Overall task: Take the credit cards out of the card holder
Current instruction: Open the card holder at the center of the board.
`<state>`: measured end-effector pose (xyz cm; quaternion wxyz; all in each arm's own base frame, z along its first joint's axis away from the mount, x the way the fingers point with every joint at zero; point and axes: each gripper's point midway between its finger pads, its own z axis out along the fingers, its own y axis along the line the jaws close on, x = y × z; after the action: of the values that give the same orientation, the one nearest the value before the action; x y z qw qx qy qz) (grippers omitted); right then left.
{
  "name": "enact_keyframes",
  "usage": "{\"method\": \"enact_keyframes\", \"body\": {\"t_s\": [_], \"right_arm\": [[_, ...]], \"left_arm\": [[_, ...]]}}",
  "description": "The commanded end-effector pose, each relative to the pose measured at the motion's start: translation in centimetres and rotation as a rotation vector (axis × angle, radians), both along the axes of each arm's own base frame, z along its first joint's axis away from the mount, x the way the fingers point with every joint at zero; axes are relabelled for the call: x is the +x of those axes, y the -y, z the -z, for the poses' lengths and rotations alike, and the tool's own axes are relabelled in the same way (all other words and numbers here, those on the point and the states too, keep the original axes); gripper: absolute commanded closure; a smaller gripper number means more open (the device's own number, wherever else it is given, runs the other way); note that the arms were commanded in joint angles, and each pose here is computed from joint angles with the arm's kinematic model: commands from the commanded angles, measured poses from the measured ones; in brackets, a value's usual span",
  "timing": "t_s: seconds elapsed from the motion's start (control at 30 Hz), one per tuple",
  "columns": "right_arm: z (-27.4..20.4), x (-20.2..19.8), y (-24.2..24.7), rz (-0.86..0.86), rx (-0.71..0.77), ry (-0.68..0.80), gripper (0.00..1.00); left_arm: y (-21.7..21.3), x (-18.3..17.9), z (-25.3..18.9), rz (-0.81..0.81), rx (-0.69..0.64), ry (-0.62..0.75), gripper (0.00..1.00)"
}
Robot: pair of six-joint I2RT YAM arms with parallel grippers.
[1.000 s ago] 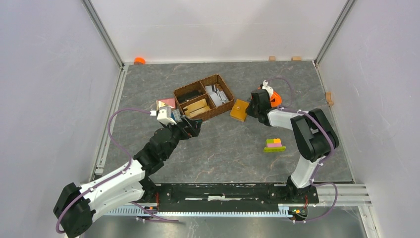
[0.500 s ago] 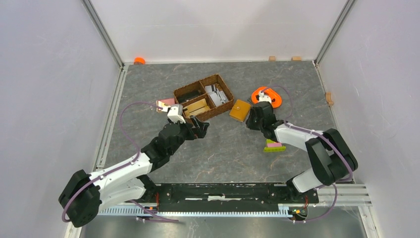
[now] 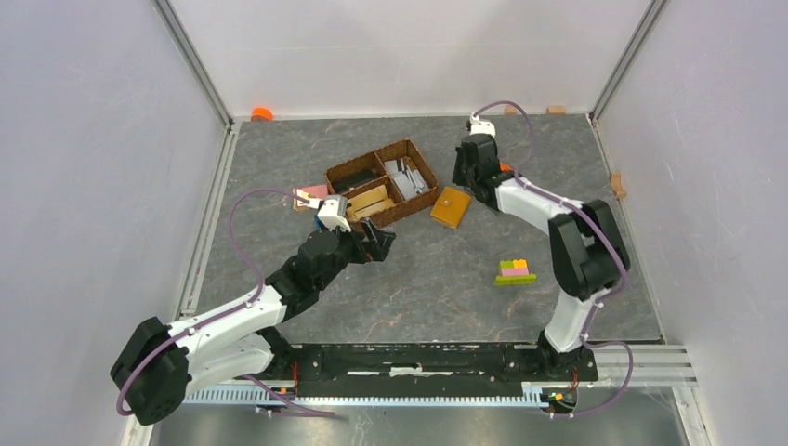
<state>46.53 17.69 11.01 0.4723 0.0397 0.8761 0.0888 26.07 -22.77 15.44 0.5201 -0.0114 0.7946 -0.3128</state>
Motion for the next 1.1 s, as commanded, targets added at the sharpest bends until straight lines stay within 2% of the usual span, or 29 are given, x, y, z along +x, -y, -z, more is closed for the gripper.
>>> {"method": "enact_keyframes", "body": {"t_s": [0.0, 0.23, 0.5, 0.63, 0.67, 0.7, 0.73, 1.07], "right_arm": [[0.8, 2.4, 0.3, 0.026, -0.092, -0.039, 1.0], [3.2, 3.7, 0.4, 0.033, -0.129, -0.075, 1.0], [7.0, 1.9, -0.5, -0.053, -0.109, -0.158, 1.0], [8.8, 0.1, -1.5, -0.114, -0.066, -0.219, 1.0], [9.1, -0.4, -1.7, -0.124, -0.057, -0.231, 1.0], [9.5, -1.0, -1.8, -0.138, -0.046, -0.246, 1.0], [10.0, -1.8, -1.7, -0.146, -0.04, -0.264, 1.0], [9.4, -9.6, -3.6, -0.258, 0.079, -0.225, 1.0]], "left_arm": [[0.5, 0.5, -2.8, 0.022, -0.018, 0.077, 0.0], [0.7, 0.4, -3.0, 0.03, -0.032, 0.083, 0.0], [0.7, 0.4, -2.9, 0.029, -0.029, 0.08, 0.0], [0.6, 0.4, -2.8, 0.026, -0.025, 0.079, 0.0], [0.3, 0.0, -4.8, 0.026, -0.066, 0.122, 0.0], [0.7, 0.4, -2.7, 0.028, -0.023, 0.076, 0.0], [0.7, 0.4, -2.6, 0.03, -0.021, 0.073, 0.0], [1.5, 0.2, -1.6, 0.069, -0.006, 0.043, 0.02]]}}
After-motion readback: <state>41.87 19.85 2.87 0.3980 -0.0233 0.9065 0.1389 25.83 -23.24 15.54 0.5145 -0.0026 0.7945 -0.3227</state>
